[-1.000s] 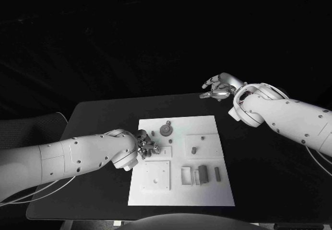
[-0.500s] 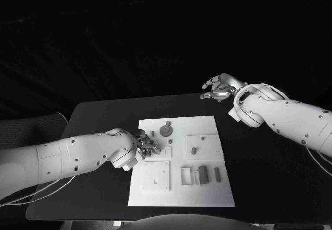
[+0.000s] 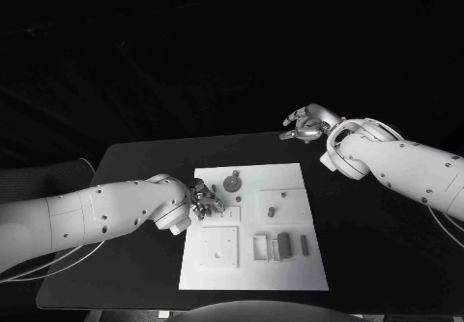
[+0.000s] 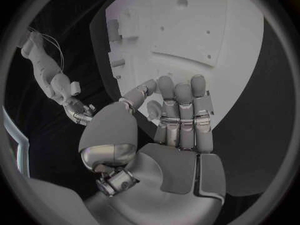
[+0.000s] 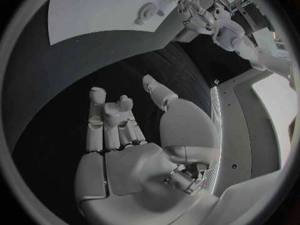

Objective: Assemble the parts on the task board

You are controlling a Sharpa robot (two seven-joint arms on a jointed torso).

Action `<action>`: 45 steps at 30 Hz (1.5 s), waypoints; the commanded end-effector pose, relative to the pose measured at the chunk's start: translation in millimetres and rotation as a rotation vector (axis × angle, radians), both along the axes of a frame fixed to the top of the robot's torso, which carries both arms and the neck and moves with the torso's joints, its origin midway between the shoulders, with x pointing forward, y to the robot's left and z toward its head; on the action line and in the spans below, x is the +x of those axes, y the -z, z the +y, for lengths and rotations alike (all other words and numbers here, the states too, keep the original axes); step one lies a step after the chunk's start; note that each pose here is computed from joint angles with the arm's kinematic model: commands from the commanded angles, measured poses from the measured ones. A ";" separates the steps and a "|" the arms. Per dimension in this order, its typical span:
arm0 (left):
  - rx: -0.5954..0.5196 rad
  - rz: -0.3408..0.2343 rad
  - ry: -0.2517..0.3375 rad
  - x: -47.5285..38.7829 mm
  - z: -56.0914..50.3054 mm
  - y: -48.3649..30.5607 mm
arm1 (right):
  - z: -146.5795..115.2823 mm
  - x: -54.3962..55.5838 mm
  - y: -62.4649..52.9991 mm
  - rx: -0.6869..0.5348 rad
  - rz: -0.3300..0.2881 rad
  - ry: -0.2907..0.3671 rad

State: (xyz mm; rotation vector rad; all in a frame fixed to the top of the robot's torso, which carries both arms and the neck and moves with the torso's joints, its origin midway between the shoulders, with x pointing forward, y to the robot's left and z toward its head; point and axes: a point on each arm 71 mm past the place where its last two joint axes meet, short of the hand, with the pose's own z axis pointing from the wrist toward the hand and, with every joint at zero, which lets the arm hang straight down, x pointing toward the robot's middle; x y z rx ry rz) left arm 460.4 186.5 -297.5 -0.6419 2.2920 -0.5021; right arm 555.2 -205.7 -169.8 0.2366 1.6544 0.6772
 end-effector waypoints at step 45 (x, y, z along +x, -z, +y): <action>0.211 0.295 0.301 51.0 -46.0 -32.8 | 3.9 1.2 2.5 -0.005 0.015 -0.010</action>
